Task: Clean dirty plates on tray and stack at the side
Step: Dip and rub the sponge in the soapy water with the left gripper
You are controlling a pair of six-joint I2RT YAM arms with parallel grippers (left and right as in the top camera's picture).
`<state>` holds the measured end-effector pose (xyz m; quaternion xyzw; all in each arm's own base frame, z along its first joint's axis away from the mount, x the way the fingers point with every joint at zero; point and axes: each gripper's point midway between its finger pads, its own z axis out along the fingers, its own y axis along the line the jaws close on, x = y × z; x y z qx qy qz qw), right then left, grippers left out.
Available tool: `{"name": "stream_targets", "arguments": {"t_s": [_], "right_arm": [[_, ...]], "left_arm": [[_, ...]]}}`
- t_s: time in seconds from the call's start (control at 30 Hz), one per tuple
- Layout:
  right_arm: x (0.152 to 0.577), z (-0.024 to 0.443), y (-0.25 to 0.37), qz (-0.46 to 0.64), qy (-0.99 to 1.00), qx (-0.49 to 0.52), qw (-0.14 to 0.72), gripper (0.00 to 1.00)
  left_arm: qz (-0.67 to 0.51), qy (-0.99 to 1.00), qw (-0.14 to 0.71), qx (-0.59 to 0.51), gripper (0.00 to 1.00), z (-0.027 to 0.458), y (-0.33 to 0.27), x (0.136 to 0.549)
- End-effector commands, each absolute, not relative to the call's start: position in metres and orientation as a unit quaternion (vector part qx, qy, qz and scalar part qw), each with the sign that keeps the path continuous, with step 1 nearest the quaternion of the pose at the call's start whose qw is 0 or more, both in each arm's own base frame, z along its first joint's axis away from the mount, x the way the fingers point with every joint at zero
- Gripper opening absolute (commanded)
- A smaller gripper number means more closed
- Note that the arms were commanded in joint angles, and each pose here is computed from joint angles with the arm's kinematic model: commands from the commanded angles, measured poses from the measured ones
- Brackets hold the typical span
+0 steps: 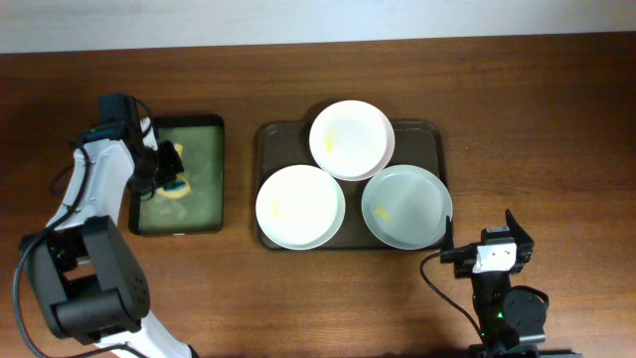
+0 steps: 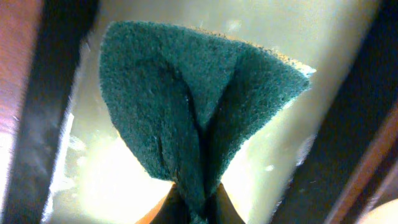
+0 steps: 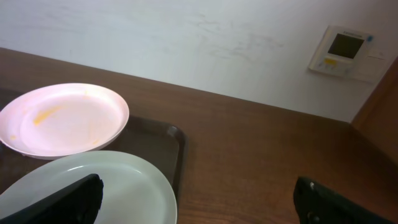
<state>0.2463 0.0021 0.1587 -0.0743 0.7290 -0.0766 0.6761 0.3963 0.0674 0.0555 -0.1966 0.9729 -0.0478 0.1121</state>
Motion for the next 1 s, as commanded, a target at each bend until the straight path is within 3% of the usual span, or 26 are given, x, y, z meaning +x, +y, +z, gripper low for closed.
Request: {"name": "stream_targets", "arguments": {"t_s": [0.0,0.1,0.2,0.4,0.47,0.63,0.7,0.9,0.97], "right_arm": [[0.246,0.156,0.0,-0.082,0.73,-0.07,0.675,0.98],[0.246,0.156,0.0,-0.082,0.73,-0.07,0.674,0.98],[0.246,0.156,0.0,-0.082,0.73,-0.07,0.674,0.98],[0.246,0.156,0.0,-0.082,0.73,-0.07,0.674,0.98],[0.246,0.156,0.0,-0.082,0.73,-0.07,0.675,0.98],[0.246,0.156,0.0,-0.082,0.73,-0.07,0.674,0.98],[0.246,0.156,0.0,-0.082,0.73,-0.07,0.675,0.98],[0.246,0.156,0.0,-0.082,0.73,-0.07,0.674,0.98],[0.246,0.156,0.0,-0.082,0.73,-0.07,0.674,0.98]], "left_arm": [[-0.046,0.967,0.148,-0.202,0.0,0.087,0.072,0.408],[-0.046,0.955,0.218,-0.196,0.0,0.16,0.075,0.421],[-0.045,0.943,0.267,-0.191,0.0,0.199,0.075,0.419],[-0.047,0.968,0.146,-0.198,0.0,0.077,0.063,0.392],[-0.048,0.969,0.142,-0.198,0.0,0.075,0.064,0.392],[-0.047,0.95,0.245,-0.188,0.0,0.177,0.067,0.416],[-0.041,0.943,0.274,-0.187,0.0,0.195,0.07,0.418],[-0.033,0.968,0.148,-0.199,0.0,0.077,0.068,0.393],[-0.059,0.969,0.142,-0.195,0.0,0.077,0.059,0.394]]}}
